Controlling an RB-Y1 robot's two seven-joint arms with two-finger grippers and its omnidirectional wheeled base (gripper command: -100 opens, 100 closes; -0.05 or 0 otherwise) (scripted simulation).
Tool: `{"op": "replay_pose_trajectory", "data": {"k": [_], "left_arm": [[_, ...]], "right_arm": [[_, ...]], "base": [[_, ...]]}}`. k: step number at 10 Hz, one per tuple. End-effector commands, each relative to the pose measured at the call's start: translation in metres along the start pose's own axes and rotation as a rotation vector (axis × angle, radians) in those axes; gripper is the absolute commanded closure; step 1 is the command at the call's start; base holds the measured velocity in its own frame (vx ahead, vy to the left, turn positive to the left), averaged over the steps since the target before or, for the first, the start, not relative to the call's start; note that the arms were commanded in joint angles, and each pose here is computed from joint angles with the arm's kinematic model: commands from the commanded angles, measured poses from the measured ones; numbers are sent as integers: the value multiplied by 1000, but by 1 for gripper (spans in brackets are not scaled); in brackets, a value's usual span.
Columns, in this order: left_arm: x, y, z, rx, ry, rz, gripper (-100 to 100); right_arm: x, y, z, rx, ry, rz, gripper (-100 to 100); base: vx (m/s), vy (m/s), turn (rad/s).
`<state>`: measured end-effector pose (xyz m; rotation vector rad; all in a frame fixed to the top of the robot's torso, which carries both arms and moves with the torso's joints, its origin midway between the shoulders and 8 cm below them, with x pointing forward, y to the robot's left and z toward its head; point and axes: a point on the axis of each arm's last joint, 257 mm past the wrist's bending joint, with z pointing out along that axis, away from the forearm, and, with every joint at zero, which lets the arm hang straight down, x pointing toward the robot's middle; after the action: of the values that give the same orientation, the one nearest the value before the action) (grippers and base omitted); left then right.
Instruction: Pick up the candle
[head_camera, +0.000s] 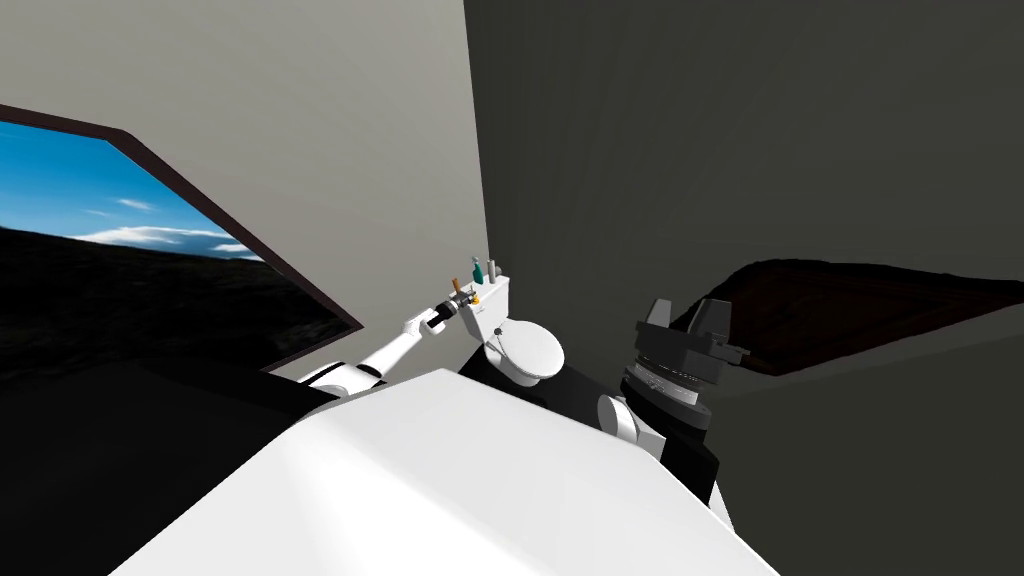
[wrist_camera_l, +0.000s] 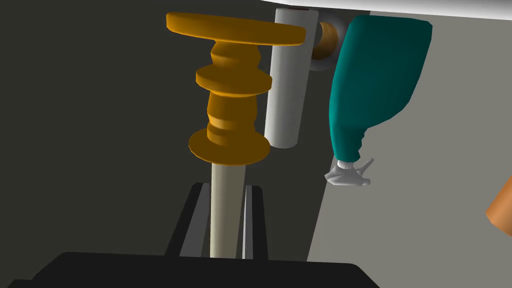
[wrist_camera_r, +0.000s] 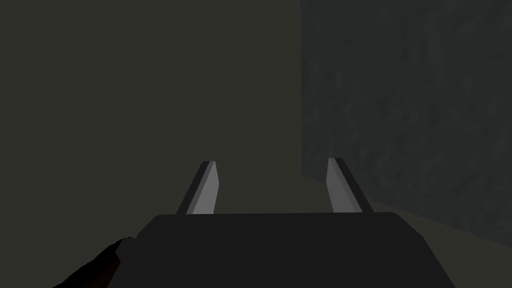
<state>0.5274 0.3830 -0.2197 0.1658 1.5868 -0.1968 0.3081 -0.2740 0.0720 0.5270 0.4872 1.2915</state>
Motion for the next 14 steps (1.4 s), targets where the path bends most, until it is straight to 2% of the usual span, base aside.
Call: {"op": "replay_pose_trajectory", "data": {"k": [1, 3, 4, 5, 6, 7, 8, 9, 11, 12, 13, 14], "left_arm": [[6, 5, -12, -38, 13, -4, 100], [10, -7, -26, -21, 17, -5, 100], [-1, -16, -23, -3, -4, -1, 100], [5, -7, -36, -47, 12, -2, 100], [7, -13, -43, -38, 15, -3, 100], [4, -19, -47, -28, 10, -3, 100], [-5, -26, -44, -14, -7, 1, 100], [3, -13, -56, -66, 14, 0, 100], [2, -26, -69, -49, 17, -2, 100], [-11, -35, -65, -29, -9, 3, 100], [-11, -35, -65, -28, -10, 3, 100], [-9, -27, -78, -73, 4, 6, 100]], "right_arm": [[0, 0, 0, 0, 0, 0, 0], [0, 0, 0, 0, 0, 0, 0], [0, 0, 0, 0, 0, 0, 0], [0, 0, 0, 0, 0, 0, 0], [0, 0, 0, 0, 0, 0, 0], [0, 0, 0, 0, 0, 0, 0], [0, 0, 0, 0, 0, 0, 0], [0, 0, 0, 0, 0, 0, 0], [0, 0, 0, 0, 0, 0, 0], [0, 0, 0, 0, 0, 0, 0], [0, 0, 0, 0, 0, 0, 0], [0, 0, 0, 0, 0, 0, 0]], "base": [[65, 45, -58], [52, 31, -16], [0, 2, 16], [37, 27, -65], [61, 44, -33], [37, 26, 11], [8, 6, 11], [55, 40, -62], [48, 31, -16], [-2, 3, 17], [-9, -3, -9], [29, 30, -76]]}}
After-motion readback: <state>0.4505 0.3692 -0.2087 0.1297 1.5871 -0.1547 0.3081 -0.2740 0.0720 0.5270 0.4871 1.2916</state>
